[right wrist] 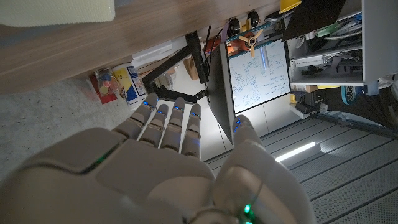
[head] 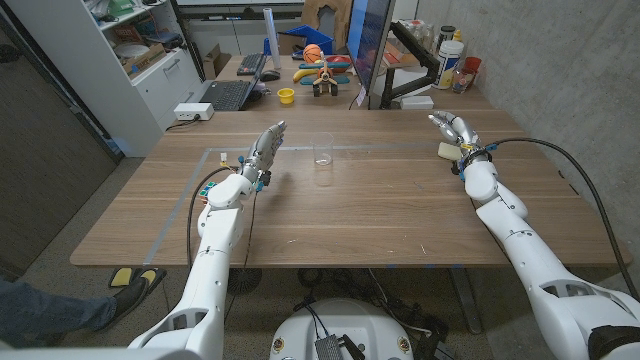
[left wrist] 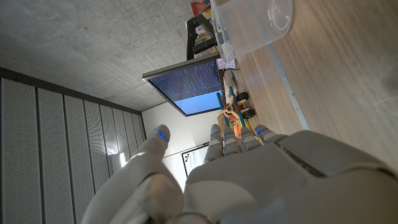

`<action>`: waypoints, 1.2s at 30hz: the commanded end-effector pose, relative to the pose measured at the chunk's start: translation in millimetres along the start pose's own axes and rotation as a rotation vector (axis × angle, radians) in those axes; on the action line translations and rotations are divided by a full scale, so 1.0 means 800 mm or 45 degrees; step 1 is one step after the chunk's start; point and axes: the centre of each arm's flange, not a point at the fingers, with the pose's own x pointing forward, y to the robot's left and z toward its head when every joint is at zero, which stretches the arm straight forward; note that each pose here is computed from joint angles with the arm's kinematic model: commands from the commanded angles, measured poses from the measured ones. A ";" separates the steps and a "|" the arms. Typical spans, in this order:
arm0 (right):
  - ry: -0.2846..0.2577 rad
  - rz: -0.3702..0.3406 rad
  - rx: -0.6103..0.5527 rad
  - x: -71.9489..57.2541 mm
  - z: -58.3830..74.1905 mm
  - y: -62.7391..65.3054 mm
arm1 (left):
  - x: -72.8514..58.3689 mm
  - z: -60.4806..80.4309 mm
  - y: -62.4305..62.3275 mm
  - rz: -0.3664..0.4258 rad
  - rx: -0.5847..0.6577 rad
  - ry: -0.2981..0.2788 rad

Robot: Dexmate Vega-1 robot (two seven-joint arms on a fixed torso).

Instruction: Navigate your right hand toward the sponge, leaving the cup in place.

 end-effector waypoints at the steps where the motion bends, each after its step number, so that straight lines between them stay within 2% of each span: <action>1: 0.009 0.011 -0.068 0.003 0.002 0.001 | 0.003 0.003 0.001 -0.007 0.005 0.000; 25: 0.046 0.005 -0.131 0.007 -0.004 0.000 | 0.004 0.007 0.003 -0.004 0.021 0.008; 36: 0.077 0.025 -0.213 0.008 -0.009 0.002 | 0.008 0.004 0.001 -0.010 0.022 0.014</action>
